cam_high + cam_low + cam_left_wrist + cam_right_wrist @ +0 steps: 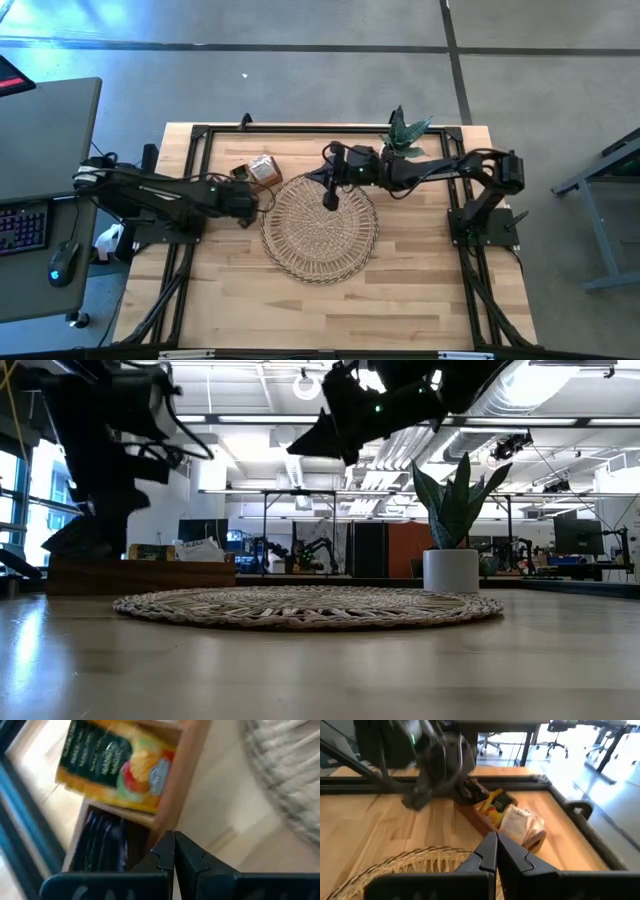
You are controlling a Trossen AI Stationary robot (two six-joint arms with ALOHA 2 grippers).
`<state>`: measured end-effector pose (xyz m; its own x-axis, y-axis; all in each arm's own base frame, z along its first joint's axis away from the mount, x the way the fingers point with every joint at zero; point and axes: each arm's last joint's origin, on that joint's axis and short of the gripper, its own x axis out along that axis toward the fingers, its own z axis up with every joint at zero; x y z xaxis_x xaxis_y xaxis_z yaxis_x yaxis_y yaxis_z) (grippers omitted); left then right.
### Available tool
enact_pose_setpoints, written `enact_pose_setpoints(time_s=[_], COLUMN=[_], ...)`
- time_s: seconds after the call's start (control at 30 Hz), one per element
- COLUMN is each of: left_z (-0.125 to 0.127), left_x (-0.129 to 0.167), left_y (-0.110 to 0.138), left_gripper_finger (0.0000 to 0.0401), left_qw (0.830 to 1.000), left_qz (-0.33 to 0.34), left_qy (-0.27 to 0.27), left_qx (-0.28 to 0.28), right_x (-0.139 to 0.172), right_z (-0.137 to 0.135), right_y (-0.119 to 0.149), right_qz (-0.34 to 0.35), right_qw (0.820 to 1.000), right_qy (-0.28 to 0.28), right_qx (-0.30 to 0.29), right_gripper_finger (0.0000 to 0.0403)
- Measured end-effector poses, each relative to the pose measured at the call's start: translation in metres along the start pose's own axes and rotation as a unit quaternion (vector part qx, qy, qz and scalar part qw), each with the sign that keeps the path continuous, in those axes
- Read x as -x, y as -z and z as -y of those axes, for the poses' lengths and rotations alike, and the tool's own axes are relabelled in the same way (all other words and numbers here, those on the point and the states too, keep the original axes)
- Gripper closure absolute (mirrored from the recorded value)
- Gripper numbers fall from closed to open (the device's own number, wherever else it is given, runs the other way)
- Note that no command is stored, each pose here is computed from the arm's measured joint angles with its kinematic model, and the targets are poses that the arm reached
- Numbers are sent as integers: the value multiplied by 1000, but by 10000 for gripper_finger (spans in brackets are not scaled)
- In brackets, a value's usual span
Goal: Pick & Place Tea
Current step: Adjust the black tea bags in the left compartment of the wooden organizer
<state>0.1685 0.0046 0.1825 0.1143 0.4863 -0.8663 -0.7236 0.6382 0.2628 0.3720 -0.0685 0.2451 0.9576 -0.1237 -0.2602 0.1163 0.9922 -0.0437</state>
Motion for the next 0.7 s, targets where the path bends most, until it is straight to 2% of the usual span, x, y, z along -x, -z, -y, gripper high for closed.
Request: enact_pose_setpoints(time_s=[0.23, 0.33, 0.53, 0.7], left_z=[-12, -16, -23, -22], left_x=[-3, -1, -1, -4], left_y=[-3, -9, -19, -28], left_gripper_finger=[401, 401, 401, 401], left_qw=[997, 996, 996, 998], left_qz=[-38, -50, -68, -47], left_qy=[-59, -68, -40, -15], left_qx=[-8, -26, -42, -37], right_x=[4, 5, 4, 4], right_z=[0, 0, 0, 0], right_y=[-5, -6, -5, -5], right_qz=[7, 9, 6, 6], right_qw=[1000, 1000, 1000, 1000], right_qy=[-1, -1, -1, -2], right_qx=[10, 14, 15, 17], right_gripper_finger=[401, 399, 402, 400])
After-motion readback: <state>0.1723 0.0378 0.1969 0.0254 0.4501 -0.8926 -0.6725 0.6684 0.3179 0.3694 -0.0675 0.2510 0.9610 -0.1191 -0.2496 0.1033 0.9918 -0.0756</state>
